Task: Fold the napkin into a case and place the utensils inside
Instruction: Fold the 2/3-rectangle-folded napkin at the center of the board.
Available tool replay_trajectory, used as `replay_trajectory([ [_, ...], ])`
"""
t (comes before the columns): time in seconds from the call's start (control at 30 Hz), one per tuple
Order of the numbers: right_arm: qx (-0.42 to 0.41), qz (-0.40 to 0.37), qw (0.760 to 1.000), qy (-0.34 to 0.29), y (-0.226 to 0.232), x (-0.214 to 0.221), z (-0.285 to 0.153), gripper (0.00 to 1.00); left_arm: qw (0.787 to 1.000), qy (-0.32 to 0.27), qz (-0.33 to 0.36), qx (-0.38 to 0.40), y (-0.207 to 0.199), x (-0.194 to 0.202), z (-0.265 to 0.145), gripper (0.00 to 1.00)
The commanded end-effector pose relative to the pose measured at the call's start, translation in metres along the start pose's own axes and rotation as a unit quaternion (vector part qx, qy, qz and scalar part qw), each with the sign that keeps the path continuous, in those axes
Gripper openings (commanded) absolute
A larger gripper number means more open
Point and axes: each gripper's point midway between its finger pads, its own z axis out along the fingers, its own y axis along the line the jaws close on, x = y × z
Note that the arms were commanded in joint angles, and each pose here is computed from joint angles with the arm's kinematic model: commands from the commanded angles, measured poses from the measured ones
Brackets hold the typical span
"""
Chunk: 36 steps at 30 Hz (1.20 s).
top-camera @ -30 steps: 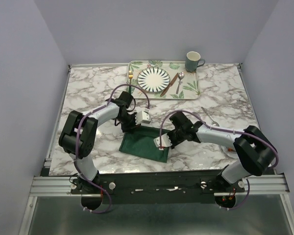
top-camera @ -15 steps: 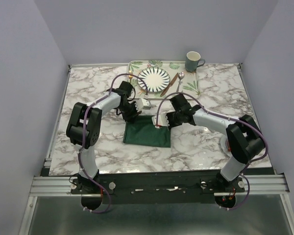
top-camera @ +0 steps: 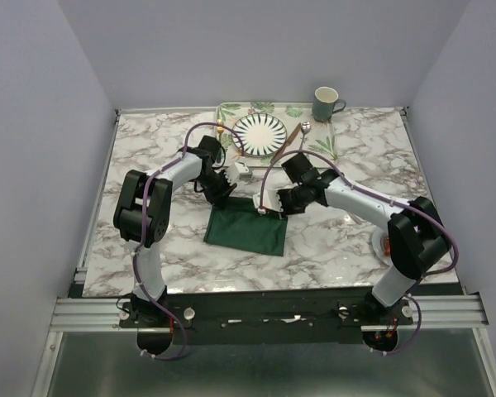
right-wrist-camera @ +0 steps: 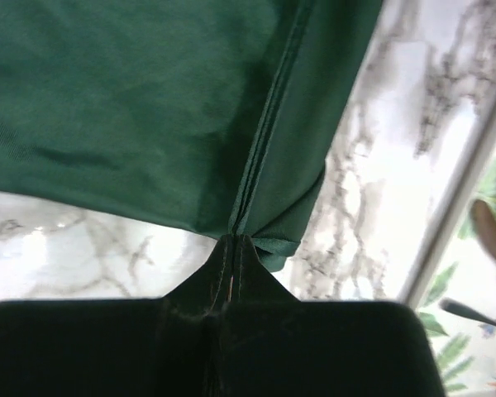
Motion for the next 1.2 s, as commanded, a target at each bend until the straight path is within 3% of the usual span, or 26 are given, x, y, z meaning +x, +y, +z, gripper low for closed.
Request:
replay_trajectory([
  [0.0, -0.062, 0.026, 0.998, 0.006, 0.050, 0.002, 0.010, 0.00, 0.999, 0.021, -0.042, 0.028, -0.011, 0.020, 0.011, 0.00],
  [0.43, -0.041, 0.064, 0.993, 0.086, 0.035, 0.047, 0.055, 0.01, 0.996, 0.024, -0.075, 0.038, -0.011, 0.021, 0.012, 0.00],
  [0.63, 0.008, 0.066, 0.995, 0.076, -0.016, 0.043, 0.033, 0.01, 0.996, 0.009, -0.087, 0.032, -0.002, 0.012, 0.002, 0.00],
  [0.83, 0.000, 0.068, 0.998, 0.015, -0.036, -0.002, -0.004, 0.00, 0.995, 0.009, -0.099, 0.030, 0.002, 0.008, 0.001, 0.00],
  [0.97, -0.039, 0.083, 0.996, -0.004, -0.014, -0.022, -0.007, 0.00, 0.992, 0.010, -0.118, 0.031, 0.000, 0.011, 0.007, 0.00],
  [1.17, -0.075, 0.076, 0.994, 0.023, 0.033, -0.010, 0.022, 0.01, 0.989, 0.012, -0.142, 0.032, -0.001, 0.017, 0.009, 0.00],
])
